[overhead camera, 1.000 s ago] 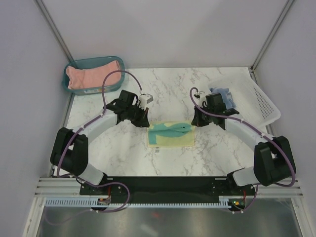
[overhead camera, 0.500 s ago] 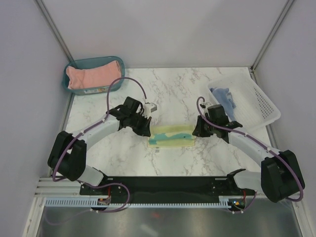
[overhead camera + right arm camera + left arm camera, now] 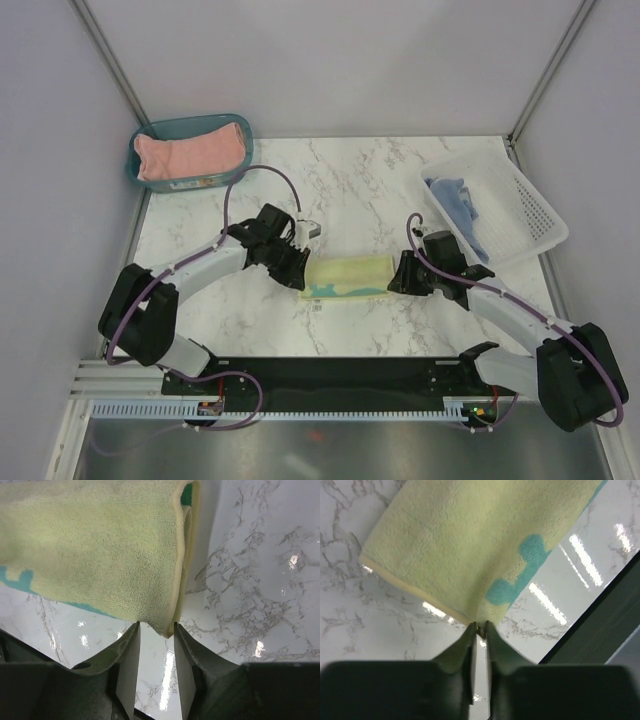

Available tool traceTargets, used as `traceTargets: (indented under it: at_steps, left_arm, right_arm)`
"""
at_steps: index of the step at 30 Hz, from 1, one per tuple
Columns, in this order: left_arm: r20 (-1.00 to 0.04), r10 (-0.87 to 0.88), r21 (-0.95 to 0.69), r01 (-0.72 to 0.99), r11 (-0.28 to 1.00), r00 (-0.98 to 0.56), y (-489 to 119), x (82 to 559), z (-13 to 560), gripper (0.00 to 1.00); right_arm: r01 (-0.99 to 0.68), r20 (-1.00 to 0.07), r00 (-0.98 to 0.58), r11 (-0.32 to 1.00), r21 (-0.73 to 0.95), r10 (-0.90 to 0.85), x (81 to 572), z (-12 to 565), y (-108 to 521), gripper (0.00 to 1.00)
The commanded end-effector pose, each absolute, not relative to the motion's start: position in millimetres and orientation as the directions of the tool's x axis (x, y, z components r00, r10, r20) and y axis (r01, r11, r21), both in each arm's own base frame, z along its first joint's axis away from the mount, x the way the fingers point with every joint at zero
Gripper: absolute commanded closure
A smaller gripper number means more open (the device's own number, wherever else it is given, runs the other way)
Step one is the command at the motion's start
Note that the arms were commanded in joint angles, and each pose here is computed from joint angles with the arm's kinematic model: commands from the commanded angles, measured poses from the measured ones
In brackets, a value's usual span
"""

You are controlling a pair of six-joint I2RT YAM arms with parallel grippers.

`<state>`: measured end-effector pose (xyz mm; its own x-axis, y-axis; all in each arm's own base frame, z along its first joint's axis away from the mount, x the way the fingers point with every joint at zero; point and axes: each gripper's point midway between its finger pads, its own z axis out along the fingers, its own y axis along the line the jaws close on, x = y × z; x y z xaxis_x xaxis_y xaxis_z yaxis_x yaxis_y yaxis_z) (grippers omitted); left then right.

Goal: Fold and stack the towels
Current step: Fold the towel

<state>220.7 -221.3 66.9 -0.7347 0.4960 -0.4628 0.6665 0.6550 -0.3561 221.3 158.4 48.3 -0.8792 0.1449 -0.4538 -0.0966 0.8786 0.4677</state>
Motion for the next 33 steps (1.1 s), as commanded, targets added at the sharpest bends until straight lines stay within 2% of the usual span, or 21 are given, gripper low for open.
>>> traceTargets:
  at_steps: [1,2,6,9,10,12,16,21,22,24,27,33]
  left_arm:
    - [-0.405,0.495,-0.351,0.631,0.692,-0.769,-217,217,66,0.7]
    - [-0.4,0.495,-0.353,0.628,0.693,-0.771,-216,217,67,0.64]
    - [-0.41,0.471,-0.341,0.611,0.715,-0.781,-215,220,81,0.51]
    - [-0.433,0.446,-0.256,0.581,0.773,-0.784,-206,237,94,0.48]
    - [-0.43,0.44,-0.234,0.568,0.789,-0.789,-203,242,94,0.47]
    - [-0.457,0.411,-0.215,0.547,0.809,-0.788,-205,255,104,0.47]
    - [-0.476,0.36,-0.23,0.509,0.83,-0.802,-216,271,102,0.52]
    - [-0.471,0.271,-0.411,0.481,0.774,-0.839,-249,265,97,0.58]
    - [-0.468,0.258,-0.433,0.475,0.766,-0.845,-252,263,93,0.57]
    - [-0.4,0.209,-0.453,0.391,0.801,-0.892,-248,259,68,0.56]
    - [-0.314,0.18,-0.398,0.301,0.866,-0.932,-234,257,30,0.56]
    - [-0.358,0.17,-0.351,0.301,0.887,-0.918,-230,278,29,0.56]
  right_arm:
    - [-0.12,-0.484,-0.859,0.854,0.506,0.166,226,67,166,0.59]
    - [-0.121,-0.495,-0.852,0.856,0.502,0.171,227,72,165,0.55]
    - [-0.084,-0.506,-0.841,0.877,0.472,0.192,233,91,158,0.53]
    - [-0.065,-0.511,-0.832,0.879,0.473,0.214,235,102,156,0.58]
    - [-0.062,-0.511,-0.83,0.875,0.48,0.222,236,104,157,0.62]
    - [-0.062,-0.514,-0.825,0.867,0.494,0.234,240,108,160,0.66]
    - [-0.079,-0.49,-0.84,0.842,0.534,0.232,246,100,174,0.66]
    - [-0.043,-0.436,-0.862,0.819,0.573,0.26,238,69,179,0.65]
    - [-0.028,-0.431,-0.86,0.82,0.572,0.271,239,63,178,0.65]
    - [-0.008,-0.422,-0.864,0.829,0.559,0.276,235,49,174,0.65]
    - [0.003,-0.398,-0.877,0.834,0.552,0.267,231,40,173,0.66]
    - [-0.017,-0.409,-0.868,0.807,0.59,0.281,235,60,181,0.68]
